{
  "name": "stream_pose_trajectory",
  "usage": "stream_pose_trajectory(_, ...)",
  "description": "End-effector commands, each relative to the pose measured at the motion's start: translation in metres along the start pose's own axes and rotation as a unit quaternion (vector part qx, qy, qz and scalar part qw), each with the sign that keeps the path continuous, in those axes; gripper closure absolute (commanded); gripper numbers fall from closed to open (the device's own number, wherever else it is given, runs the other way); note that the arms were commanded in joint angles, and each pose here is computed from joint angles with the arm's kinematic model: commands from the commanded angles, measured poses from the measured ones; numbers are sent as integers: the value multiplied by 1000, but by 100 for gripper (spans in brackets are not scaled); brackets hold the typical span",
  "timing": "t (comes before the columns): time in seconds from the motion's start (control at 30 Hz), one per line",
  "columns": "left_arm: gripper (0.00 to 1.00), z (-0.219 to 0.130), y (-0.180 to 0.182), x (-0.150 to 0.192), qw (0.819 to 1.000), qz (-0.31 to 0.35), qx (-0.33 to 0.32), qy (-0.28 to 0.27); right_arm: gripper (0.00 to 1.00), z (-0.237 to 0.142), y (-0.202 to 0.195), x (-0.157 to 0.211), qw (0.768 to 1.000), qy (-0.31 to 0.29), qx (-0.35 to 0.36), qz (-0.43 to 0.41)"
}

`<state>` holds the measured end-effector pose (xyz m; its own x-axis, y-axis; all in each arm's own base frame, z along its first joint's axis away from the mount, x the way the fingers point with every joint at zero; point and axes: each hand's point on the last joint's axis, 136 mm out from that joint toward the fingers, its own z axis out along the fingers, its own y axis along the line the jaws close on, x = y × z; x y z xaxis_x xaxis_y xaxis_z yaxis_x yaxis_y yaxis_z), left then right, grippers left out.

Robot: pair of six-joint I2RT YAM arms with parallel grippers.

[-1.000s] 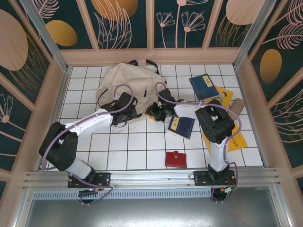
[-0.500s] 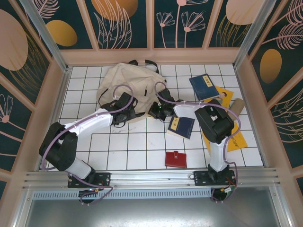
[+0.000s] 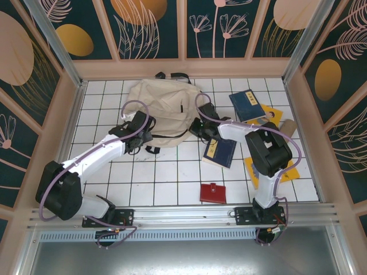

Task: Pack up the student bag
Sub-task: Unzip the student bag at the center of the table.

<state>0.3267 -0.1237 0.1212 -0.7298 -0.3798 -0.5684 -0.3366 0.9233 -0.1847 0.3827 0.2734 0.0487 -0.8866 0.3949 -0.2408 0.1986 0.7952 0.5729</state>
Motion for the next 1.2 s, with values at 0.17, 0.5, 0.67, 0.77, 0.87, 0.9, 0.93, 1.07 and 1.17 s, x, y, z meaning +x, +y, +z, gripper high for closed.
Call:
stream_pose_trajectory(0.17, 100, 5, 36, -8, 999, -3, -49, -7, 100, -17, -37, -74, 996, -74, 37, -26)
stream_pose_trajectory(0.5, 100, 12, 16, -29, 1000, 13, 8, -6, 99, -19, -31, -109, 994, -75, 15, -79)
stream_pose_trajectory(0.67, 100, 6, -27, -26, 991, 61, 120, 14, 60, -47, -9, -91, 995, -49, -20, -81)
stream_pose_trajectory(0.77, 100, 1, -42, -29, 985, 79, 153, 13, 56, -59, 0, -70, 993, -44, -14, -106)
stream_pose_trajectory(0.87, 100, -3, -50, -40, 983, 83, 163, 1, 52, -66, 17, -49, 984, -46, -2, -170)
stream_pose_trajectory(0.9, 100, -3, -53, -42, 982, 86, 166, 1, 51, -66, 30, -38, 979, -36, -19, -201)
stream_pose_trajectory(0.93, 100, -3, -54, -43, 982, 87, 165, -1, 49, -64, 43, -28, 973, -24, -39, -226)
stream_pose_trajectory(1.07, 100, 0, -50, -53, 986, 80, 144, -19, 47, -55, 92, 13, 941, 26, -123, -316)
stream_pose_trajectory(1.17, 100, -2, -47, -58, 988, 70, 137, -33, 46, -46, 114, 29, 920, 43, -158, -357)
